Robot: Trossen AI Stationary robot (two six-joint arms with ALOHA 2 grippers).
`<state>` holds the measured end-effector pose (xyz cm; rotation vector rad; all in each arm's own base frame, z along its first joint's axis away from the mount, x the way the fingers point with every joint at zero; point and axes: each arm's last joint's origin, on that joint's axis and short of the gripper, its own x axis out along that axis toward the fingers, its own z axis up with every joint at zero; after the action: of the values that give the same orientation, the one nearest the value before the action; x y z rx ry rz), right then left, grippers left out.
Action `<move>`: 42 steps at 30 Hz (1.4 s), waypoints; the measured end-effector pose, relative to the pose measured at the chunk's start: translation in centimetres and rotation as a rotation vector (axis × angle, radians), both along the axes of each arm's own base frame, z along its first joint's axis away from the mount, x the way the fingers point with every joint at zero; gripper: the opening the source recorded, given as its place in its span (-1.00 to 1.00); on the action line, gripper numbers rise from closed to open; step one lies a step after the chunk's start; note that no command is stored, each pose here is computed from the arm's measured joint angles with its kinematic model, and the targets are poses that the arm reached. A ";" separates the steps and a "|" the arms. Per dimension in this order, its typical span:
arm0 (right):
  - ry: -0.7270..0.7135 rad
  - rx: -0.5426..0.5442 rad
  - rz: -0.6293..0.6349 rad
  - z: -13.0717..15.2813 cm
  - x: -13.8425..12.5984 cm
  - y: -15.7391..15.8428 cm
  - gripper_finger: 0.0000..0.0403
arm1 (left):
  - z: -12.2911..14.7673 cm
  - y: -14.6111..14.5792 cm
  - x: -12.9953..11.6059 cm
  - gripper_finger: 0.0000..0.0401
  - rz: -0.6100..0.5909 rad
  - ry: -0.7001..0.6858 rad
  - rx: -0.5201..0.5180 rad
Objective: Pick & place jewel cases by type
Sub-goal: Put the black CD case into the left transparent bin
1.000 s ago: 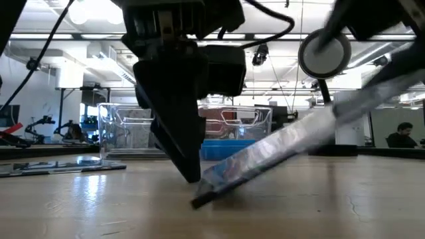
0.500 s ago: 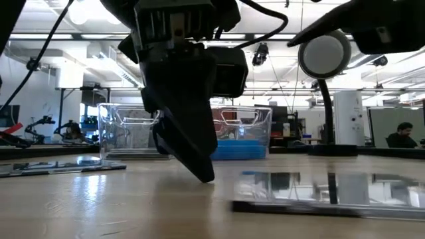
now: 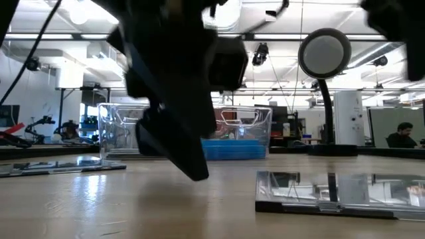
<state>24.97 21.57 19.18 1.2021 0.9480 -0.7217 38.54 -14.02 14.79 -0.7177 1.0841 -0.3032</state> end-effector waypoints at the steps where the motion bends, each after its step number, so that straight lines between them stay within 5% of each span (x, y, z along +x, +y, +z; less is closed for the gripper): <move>1: 0.005 0.011 -0.007 -0.1 -0.3 0.2 0.15 | 0.1 -0.7 -0.1 -0.11 -0.004 -0.015 -0.012; 6: 0.055 0.075 -0.048 -1.6 -1.5 1.2 0.15 | 0.4 -2.4 -0.3 -0.11 0.047 -0.087 0.043; 21: 0.073 0.066 -0.082 -5.7 0.3 1.5 0.14 | -0.9 -1.6 0.8 -0.11 0.135 -0.121 0.075; 34: -0.016 0.055 -0.031 -5.0 2.5 0.4 0.14 | -2.9 -1.8 0.7 -0.11 0.100 -0.073 0.113; 42: -0.168 0.023 0.042 -1.0 2.6 0.3 0.13 | -4.3 -2.5 -0.8 -0.11 0.059 -0.021 0.178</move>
<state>27.62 21.88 18.13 1.2391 0.8414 -0.5681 37.73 -16.55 10.51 -0.5853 1.0537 -0.1613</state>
